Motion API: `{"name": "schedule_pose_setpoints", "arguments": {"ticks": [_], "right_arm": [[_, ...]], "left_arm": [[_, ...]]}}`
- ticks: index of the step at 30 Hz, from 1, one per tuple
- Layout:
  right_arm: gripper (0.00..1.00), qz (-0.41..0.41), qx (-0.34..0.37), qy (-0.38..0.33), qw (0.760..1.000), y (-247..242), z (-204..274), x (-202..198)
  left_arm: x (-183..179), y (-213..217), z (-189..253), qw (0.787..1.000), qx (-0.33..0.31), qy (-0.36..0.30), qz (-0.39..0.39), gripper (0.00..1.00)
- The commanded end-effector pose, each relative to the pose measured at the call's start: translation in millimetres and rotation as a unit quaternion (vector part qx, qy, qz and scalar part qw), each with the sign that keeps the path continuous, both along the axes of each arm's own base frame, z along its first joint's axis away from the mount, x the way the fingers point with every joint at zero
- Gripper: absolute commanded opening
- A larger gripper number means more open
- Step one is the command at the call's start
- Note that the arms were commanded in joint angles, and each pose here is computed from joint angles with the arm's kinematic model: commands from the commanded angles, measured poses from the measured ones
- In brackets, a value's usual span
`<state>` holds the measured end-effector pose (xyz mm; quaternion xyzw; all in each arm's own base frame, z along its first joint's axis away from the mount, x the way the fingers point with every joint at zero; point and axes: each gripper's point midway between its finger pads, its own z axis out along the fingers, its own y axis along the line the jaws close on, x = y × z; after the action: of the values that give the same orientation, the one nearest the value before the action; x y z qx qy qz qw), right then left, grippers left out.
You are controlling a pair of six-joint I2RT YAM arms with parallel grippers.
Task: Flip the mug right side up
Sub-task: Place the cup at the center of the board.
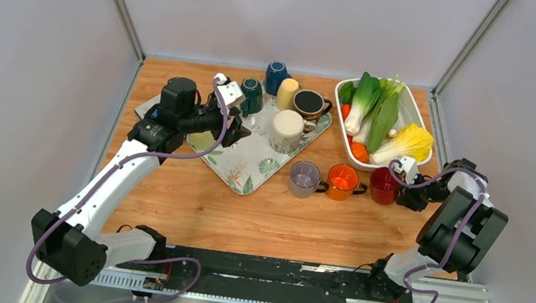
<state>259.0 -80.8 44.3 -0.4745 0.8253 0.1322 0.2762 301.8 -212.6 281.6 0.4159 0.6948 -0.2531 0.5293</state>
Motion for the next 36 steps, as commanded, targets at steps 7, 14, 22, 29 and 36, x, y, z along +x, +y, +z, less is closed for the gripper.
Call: {"name": "schedule_pose_setpoints", "arguments": {"ticks": [7, 14, 22, 29, 36], "right_arm": [[0.07, 0.031, -0.051, 0.01, 0.998, -17.1, -39.2, 8.9], [0.11, 0.042, -0.062, 0.01, 0.997, -21.4, -41.5, 13.4], [0.06, 0.07, -0.075, 0.006, 0.995, -19.1, -43.5, 21.1], [0.05, 0.095, -0.08, 0.024, 0.992, -22.4, -50.8, 23.0], [0.09, 0.087, -0.072, 0.027, 0.993, -22.1, -51.0, 29.8]], "left_arm": [[-16.0, 5.6, -14.7, 1.0, 0.012, 0.011, -0.012, 0.72], [-22.2, 10.6, -27.5, 0.999, 0.024, 0.02, -0.009, 0.72], [-19.8, 9.5, -31.2, 0.999, 0.025, 0.026, -0.008, 0.73], [-19.2, 11.0, -35.4, 0.999, 0.035, 0.032, -0.008, 0.73], [-16.5, 10.0, -39.1, 0.999, 0.038, 0.038, -0.008, 0.73]]}}
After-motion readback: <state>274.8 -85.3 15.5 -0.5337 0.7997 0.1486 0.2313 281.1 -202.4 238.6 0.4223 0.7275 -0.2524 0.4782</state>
